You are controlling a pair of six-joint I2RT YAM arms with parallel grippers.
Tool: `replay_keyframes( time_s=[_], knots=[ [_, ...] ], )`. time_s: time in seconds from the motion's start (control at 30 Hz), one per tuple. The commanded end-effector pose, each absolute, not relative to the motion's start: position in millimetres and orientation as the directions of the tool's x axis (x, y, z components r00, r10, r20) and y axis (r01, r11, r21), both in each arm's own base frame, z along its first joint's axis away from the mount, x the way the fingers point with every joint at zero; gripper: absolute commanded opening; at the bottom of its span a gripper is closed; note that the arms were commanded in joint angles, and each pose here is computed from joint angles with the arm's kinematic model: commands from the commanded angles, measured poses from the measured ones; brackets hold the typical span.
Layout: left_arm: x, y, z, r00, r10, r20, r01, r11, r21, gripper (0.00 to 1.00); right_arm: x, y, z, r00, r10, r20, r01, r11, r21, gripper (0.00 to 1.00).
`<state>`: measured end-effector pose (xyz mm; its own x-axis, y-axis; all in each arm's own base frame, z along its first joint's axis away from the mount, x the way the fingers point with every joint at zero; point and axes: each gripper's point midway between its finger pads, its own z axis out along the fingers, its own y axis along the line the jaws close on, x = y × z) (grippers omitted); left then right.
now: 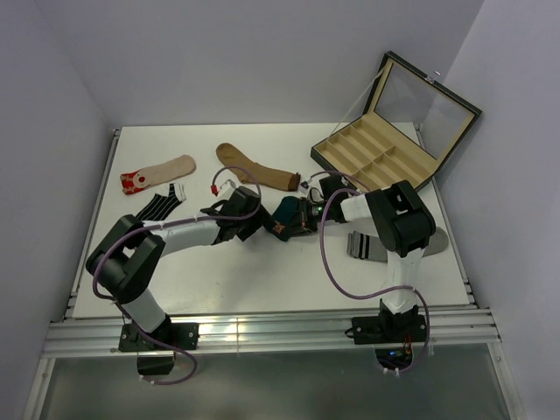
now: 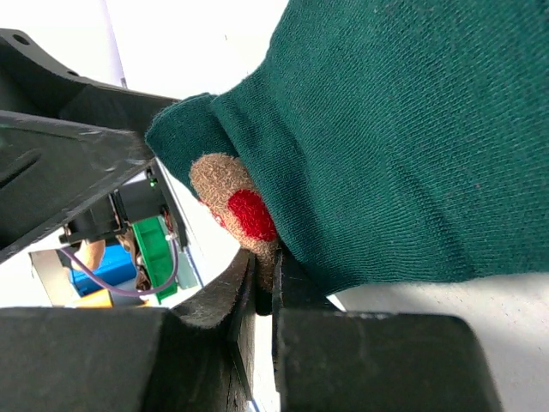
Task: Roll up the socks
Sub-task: Roll the sock at the center of the board.
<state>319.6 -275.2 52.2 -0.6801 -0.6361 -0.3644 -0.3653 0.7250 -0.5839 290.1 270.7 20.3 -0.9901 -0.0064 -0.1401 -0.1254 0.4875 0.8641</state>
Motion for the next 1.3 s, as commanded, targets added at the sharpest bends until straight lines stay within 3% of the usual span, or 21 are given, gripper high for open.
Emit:
replay_keyframes(
  time_s=[0.0, 0.33, 0.47, 0.57, 0.87, 1.03, 1.17, 1.27],
  knots=[
    [326, -285, 51, -0.684, -0.638, -0.354, -0.366, 0.720, -0.590, 0.71, 290, 259, -2, -0.995, 0.038, -0.094, -0.054, 0.586, 0.808, 0.00],
    [309, -276, 2, -0.737, -0.601, -0.309, -0.447, 0.776, -0.445, 0.47, 296, 255, 4, -0.987, 0.054, -0.149, -0.086, 0.609, 0.788, 0.00],
    [305, -272, -8, -0.759, -0.573, -0.310, -0.447, 0.804, -0.392, 0.32, 300, 255, 18, -0.962, 0.026, -0.272, -0.196, 0.630, 0.751, 0.03],
    [305, -272, -10, -0.779, -0.542, -0.315, -0.427, 0.827, -0.365, 0.27, 300, 256, 31, -0.921, -0.023, -0.389, -0.308, 0.653, 0.692, 0.07],
    [311, -268, 10, -0.819, -0.429, -0.382, -0.323, 0.894, -0.311, 0.24, 315, 242, 83, -0.627, -0.109, -0.772, -0.509, 0.807, 0.299, 0.40],
    [316, -271, 16, -0.836, -0.380, -0.396, -0.275, 0.914, -0.297, 0.25, 304, 259, 98, -0.507, -0.182, -0.843, -0.580, 0.795, 0.177, 0.46],
    [315, -277, 11, -0.852, -0.359, -0.380, -0.253, 0.920, -0.300, 0.25, 295, 272, 97, -0.460, -0.243, -0.854, -0.641, 0.756, 0.130, 0.55],
    [313, -279, 9, -0.861, -0.350, -0.368, -0.246, 0.922, -0.300, 0.25, 290, 282, 90, -0.440, -0.295, -0.848, -0.671, 0.736, 0.092, 0.55]
  ],
)
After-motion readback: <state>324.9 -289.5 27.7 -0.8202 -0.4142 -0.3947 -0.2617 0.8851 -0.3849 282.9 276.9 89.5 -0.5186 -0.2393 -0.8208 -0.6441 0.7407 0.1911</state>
